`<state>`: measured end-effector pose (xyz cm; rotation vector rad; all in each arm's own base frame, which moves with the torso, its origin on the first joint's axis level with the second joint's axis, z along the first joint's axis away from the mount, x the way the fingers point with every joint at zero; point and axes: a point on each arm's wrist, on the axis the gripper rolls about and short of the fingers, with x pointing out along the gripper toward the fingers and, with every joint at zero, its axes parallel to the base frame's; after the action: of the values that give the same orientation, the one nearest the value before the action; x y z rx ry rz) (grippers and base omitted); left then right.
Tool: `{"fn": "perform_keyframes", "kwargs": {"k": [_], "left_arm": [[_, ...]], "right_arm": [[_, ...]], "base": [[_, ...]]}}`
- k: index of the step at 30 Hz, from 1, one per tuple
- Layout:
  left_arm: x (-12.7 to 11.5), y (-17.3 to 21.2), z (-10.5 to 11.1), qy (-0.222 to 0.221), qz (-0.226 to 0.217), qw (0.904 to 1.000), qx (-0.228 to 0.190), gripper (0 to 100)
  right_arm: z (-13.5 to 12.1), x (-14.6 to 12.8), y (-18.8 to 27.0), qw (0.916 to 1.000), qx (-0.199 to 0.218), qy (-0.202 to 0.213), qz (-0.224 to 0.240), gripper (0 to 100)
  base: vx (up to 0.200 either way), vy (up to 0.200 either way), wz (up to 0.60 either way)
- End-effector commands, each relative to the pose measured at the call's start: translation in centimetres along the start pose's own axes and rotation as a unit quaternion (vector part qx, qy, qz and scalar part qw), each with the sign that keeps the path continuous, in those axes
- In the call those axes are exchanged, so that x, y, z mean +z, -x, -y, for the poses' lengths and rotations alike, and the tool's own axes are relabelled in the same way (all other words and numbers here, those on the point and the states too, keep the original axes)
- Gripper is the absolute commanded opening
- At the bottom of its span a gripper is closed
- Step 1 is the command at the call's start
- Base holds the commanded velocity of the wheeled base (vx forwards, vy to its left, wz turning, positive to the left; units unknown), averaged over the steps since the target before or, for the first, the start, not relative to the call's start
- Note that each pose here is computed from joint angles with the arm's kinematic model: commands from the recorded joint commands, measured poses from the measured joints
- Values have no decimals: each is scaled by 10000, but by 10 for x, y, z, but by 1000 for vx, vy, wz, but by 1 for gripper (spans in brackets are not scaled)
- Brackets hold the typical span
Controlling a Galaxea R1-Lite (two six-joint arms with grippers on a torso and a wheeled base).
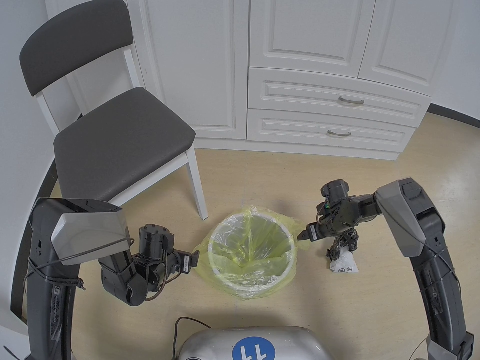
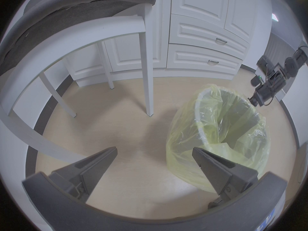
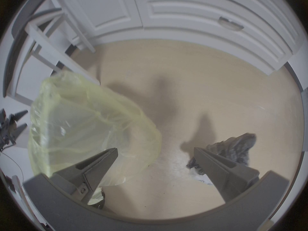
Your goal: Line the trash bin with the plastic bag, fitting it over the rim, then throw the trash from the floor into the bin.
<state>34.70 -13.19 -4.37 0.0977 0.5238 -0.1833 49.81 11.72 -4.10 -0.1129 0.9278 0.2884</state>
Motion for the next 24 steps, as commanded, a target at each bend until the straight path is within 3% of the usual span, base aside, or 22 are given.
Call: {"fn": "perform_keyframes", "kwargs": {"k": [1, 3, 14, 24], "left_arm": [[-7, -1, 2, -9, 25, 10000, -12, 100], [-8, -2, 2, 1, 40, 10000, -13, 100], [-14, 5, 4, 77, 517, 9986, -71, 100], [-19, 17, -2, 176, 740, 9971, 95, 100]], "right_arm": [[-11, -28, -43, 9991, 71, 215, -355, 100], [-11, -29, -44, 9991, 71, 231, -340, 100], [1, -28, -71, 9951, -469, 142, 858, 100], [37, -18, -72, 9785, -746, -153, 1918, 100]], "base": [[0, 0, 0], [0, 0, 0], [0, 0, 0], [0, 0, 0]]}}
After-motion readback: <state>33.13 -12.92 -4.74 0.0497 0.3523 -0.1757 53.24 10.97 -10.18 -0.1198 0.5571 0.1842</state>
